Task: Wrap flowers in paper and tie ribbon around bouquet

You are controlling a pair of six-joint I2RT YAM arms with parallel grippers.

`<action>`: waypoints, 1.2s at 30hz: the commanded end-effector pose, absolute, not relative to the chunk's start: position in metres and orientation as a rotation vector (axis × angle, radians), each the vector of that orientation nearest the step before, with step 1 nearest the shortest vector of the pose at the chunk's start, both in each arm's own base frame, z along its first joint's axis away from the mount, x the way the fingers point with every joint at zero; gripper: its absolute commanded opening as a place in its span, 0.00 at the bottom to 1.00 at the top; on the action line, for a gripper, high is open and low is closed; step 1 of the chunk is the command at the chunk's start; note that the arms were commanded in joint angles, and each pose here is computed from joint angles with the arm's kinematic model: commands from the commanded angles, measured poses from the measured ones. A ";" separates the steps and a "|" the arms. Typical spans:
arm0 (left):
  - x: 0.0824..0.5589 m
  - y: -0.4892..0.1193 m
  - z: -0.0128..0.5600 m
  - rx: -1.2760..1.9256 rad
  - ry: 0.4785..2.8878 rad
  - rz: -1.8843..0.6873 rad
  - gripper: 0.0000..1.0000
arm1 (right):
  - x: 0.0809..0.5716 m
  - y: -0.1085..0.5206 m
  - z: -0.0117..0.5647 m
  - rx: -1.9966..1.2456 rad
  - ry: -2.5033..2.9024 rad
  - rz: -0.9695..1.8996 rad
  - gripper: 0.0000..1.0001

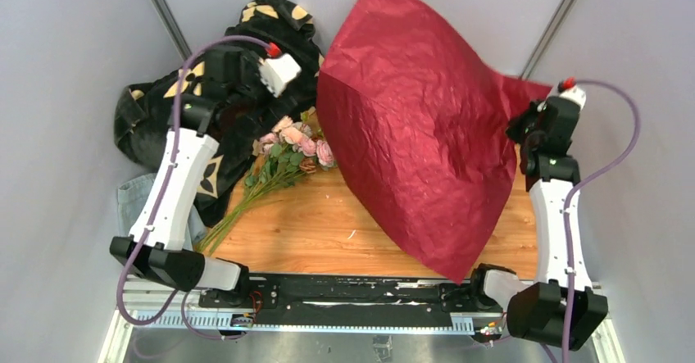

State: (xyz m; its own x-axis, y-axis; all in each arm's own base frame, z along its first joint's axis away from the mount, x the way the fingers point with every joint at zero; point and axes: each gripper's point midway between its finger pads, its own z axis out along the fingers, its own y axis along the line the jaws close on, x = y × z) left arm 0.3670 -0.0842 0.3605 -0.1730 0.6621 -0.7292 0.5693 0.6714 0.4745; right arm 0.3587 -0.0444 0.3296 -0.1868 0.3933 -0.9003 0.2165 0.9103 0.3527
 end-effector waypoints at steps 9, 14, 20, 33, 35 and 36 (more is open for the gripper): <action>0.355 -0.168 0.215 1.284 2.031 -0.097 1.00 | 0.280 -0.134 0.179 1.057 1.724 -0.297 0.00; 0.361 -0.189 0.175 1.360 2.067 -0.030 0.99 | 0.277 -0.156 0.150 1.145 1.774 -0.398 0.00; 0.352 -0.222 0.159 1.466 2.019 -0.021 0.98 | 0.277 -0.166 0.126 1.136 1.856 -0.451 0.00; 0.354 -0.292 0.136 1.570 1.937 -0.077 0.98 | 0.273 -0.158 0.095 1.107 1.984 -0.408 0.31; 0.356 -0.298 0.135 1.542 1.957 -0.089 0.98 | 0.270 -0.162 0.101 1.083 2.047 -0.465 0.58; 0.358 -0.298 0.138 1.534 1.960 -0.088 0.98 | 0.266 -0.168 0.108 1.080 2.058 -0.525 0.64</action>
State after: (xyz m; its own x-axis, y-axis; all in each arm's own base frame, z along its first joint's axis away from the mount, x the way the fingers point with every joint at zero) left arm 0.3488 -0.2821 0.1293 -0.1050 0.8694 -0.4828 0.9059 0.2839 0.3142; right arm 0.2671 -0.1556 0.0885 -0.2869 0.5699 -0.7700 0.8359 0.5415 0.0894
